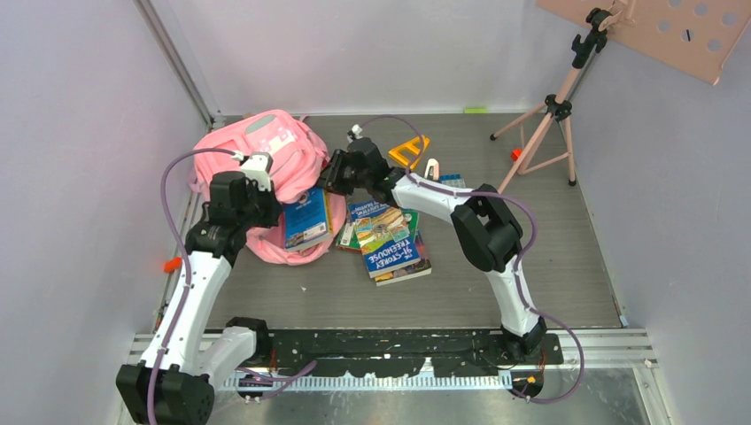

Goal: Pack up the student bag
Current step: Place the book in the student bag.

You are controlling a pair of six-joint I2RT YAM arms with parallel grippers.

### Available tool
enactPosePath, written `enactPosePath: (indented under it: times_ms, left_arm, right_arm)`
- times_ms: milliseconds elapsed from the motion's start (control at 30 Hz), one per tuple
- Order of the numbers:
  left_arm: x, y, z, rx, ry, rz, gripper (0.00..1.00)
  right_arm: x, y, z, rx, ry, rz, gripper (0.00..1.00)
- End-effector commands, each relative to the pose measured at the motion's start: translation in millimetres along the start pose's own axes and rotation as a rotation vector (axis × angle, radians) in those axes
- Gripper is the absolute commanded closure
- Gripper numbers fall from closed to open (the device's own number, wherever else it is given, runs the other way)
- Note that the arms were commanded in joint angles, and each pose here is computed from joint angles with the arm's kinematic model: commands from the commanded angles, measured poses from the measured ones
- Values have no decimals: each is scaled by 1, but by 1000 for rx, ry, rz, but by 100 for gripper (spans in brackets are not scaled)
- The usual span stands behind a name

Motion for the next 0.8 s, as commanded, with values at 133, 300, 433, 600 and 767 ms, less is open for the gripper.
enactPosePath:
  times_ms: [133, 300, 433, 600, 767]
  left_arm:
    - [-10, 16, 42, -201, -27, -68, 100]
    - [-10, 15, 42, -196, -30, -73, 100]
    - [-9, 15, 40, -191, -34, -68, 100]
    - [-9, 15, 40, -191, -34, -69, 100]
    - [-9, 15, 40, -190, -35, -64, 100]
  right_arm:
    - [-8, -34, 6, -46, 29, 39, 99]
    - [-27, -44, 15, -129, 47, -37, 99]
    - [-40, -51, 23, -179, 86, -106, 100]
    - [-12, -55, 23, -138, 137, 39, 99]
    - [15, -33, 17, -120, 154, 215, 99]
Point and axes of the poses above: each gripper's point midway between its finger pads, its own y axis back along the fingers, its own x axis along the line the jaws close on, z = x × y, the point moved 5 cm from there along y, back along the fingers, and after that the axes turned 9 degrees about -y, right-handed, at the moved point
